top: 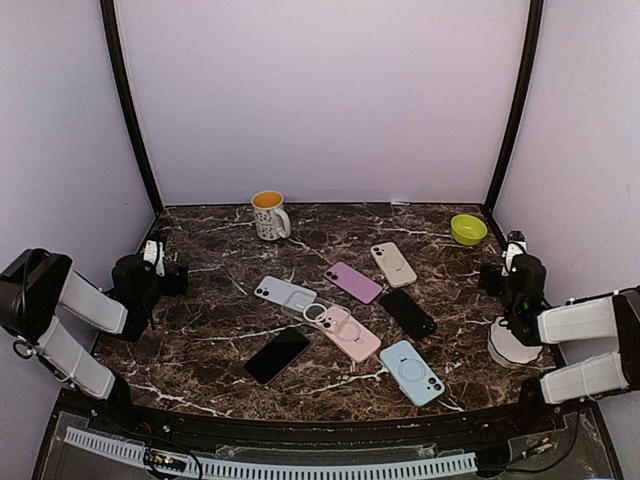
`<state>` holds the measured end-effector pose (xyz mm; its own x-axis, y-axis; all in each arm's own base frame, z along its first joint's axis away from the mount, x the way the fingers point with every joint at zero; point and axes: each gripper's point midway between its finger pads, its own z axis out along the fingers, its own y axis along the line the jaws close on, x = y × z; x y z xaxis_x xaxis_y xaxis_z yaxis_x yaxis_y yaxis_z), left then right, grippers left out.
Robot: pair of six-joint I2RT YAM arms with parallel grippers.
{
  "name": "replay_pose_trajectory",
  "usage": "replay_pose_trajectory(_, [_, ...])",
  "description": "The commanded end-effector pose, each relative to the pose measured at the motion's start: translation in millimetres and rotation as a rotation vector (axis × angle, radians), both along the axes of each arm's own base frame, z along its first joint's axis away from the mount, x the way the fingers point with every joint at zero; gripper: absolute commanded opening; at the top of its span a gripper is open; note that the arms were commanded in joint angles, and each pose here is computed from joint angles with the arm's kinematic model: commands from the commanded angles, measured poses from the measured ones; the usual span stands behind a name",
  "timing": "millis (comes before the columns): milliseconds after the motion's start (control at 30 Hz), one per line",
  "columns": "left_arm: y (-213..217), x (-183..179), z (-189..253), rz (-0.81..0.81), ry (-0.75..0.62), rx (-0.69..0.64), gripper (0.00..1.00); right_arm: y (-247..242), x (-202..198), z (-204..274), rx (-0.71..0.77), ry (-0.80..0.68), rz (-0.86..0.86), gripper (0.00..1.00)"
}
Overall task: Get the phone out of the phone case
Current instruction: Reset both arms
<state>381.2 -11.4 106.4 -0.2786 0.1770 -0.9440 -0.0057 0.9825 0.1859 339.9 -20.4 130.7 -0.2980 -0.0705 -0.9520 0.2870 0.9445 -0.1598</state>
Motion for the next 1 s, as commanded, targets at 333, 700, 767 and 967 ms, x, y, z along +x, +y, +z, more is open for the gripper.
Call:
replay_pose_trajectory(333, [0.8, -0.2, 21.8, -0.056, -0.178, -0.058, 0.99, -2.1, 37.6, 11.2, 0.145, -0.229, 0.253, 0.99])
replay_pose_trajectory(700, [4.6, 1.1, 20.7, -0.033, -0.169, -0.065, 0.99, -3.8, 41.7, 10.1, 0.156, -0.23, 0.242, 0.99])
replay_pose_trajectory(767, [4.2, 1.0, 20.3, -0.034, -0.168, -0.065, 0.99, -3.7, 42.0, 10.4, 0.155, -0.231, 0.243, 0.98])
replay_pose_trajectory(967, [4.4, 1.0, 20.2, -0.034, -0.168, -0.065, 0.99, -4.0, 43.0, 10.0, 0.157, -0.228, 0.242, 0.99])
